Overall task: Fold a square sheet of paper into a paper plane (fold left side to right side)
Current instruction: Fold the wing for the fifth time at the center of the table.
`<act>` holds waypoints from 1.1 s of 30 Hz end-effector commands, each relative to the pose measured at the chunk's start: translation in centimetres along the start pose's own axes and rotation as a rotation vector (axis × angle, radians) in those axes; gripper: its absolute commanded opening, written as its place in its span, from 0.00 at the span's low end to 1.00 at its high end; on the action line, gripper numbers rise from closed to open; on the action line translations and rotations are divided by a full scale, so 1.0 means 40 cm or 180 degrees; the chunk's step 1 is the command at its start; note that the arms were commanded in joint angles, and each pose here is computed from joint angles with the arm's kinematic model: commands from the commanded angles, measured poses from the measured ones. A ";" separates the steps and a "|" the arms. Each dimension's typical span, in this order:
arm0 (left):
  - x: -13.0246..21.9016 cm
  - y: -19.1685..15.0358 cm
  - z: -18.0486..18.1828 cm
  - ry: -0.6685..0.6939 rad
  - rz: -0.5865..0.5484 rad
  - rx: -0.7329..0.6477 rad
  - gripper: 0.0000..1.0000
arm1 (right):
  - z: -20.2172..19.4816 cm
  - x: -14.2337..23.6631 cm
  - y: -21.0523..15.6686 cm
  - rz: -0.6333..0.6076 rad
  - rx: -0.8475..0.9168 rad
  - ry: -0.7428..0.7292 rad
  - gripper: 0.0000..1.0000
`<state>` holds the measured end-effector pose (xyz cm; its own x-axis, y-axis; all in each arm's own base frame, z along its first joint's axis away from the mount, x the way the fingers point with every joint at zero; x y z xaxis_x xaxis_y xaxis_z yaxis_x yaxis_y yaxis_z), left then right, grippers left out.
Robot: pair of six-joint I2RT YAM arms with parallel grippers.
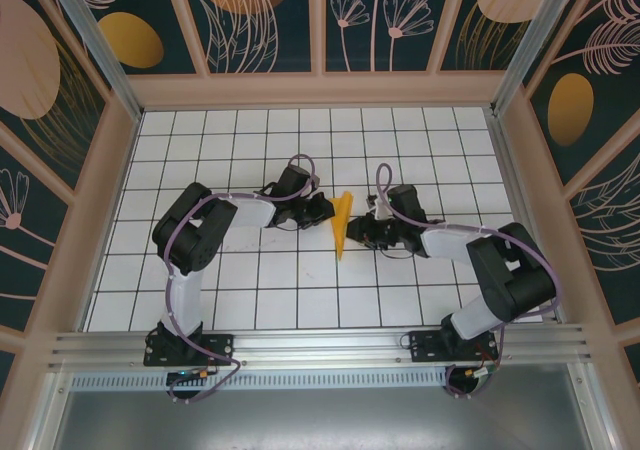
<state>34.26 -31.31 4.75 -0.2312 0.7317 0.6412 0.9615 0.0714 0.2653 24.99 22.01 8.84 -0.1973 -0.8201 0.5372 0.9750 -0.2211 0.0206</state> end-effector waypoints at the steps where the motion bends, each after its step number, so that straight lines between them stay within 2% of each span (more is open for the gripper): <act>1: -0.009 0.003 0.024 0.0054 -0.0023 -0.0020 0.11 | 0.029 -0.010 -0.011 0.0051 0.0081 0.0188 0.23; 33: -0.018 -0.004 0.049 0.0126 0.0004 0.0010 0.09 | -0.009 -0.084 -0.029 0.0280 -0.0072 0.0093 0.21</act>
<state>34.49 -31.08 4.34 -0.2356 0.7279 0.6439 0.9610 0.0757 0.2660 24.12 24.13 6.28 -0.1169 -0.8367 0.5351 0.9818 -0.1787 -0.0649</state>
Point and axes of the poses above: each hand's point on the last joint's axis, 136 mm out from that joint toward the fingers, its own x axis back along the fingers, its own z axis along the line the jaws close on, y = z × x, the point moved 4 cm from there along x, back along the fingers, and after that the axes turned 11 degrees about -x, right-handed, at the moved point
